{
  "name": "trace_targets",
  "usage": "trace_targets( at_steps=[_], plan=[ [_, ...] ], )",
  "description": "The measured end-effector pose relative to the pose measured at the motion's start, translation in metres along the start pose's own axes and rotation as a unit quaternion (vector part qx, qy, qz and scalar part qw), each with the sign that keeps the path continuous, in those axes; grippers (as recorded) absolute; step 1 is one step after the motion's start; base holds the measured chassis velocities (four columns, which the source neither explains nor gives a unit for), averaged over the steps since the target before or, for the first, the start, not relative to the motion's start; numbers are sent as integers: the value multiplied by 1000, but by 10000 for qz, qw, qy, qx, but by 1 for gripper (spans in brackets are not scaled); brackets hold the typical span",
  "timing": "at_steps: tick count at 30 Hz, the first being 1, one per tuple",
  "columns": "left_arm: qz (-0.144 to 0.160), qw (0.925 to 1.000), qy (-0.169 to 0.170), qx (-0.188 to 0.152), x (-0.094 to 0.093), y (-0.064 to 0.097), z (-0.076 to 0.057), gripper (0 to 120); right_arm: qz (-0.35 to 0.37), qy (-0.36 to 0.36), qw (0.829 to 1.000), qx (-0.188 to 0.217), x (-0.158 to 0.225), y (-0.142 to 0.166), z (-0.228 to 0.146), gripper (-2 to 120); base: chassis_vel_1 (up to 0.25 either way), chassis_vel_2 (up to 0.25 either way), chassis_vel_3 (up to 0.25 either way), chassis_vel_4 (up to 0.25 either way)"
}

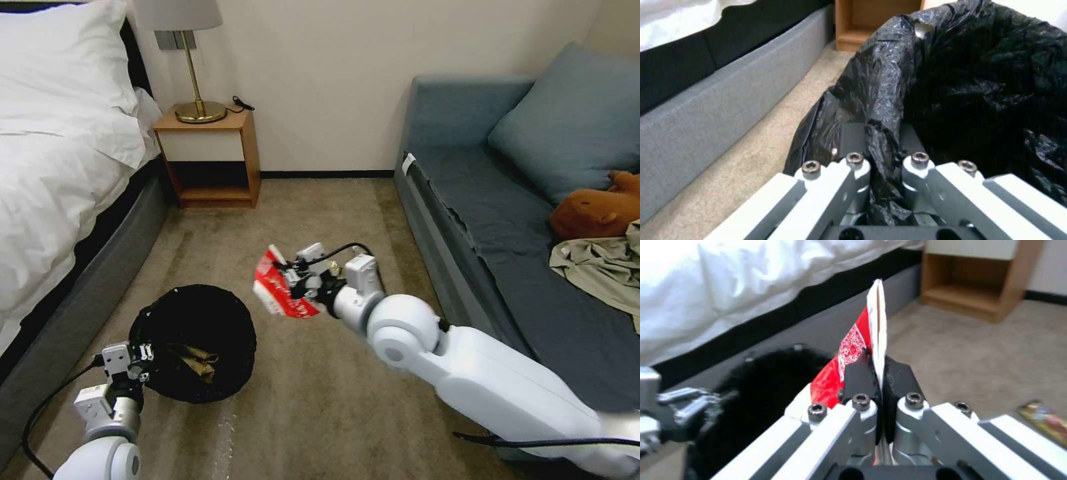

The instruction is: Pick up the trash bin, then pick up the garbage on the floor and place it into the trash bin.

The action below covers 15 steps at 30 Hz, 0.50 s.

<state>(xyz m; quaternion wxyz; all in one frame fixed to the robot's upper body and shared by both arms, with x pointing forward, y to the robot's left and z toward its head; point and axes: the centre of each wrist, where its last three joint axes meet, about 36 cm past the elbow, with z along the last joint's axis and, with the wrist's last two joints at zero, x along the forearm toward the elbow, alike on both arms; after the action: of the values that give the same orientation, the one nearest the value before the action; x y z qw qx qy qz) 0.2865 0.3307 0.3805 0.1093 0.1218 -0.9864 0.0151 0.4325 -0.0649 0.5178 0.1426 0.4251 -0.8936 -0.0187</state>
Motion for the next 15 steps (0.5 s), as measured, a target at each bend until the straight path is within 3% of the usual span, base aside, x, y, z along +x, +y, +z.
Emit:
trace_targets(
  at_steps=[7, 15],
  plan=[
    [59, 10000, -40, 57, -2, -11, 0, 3, -559, -81, 9981, -260, -54, 48, 5, 0, 0, 0, 0, 0],
    [85, 9999, -17, 88, 1, -16, 2, 3, -438, 30, 9988, -213, -84, 59, 34, 0, 0, 0, 0, 0]
  ],
)
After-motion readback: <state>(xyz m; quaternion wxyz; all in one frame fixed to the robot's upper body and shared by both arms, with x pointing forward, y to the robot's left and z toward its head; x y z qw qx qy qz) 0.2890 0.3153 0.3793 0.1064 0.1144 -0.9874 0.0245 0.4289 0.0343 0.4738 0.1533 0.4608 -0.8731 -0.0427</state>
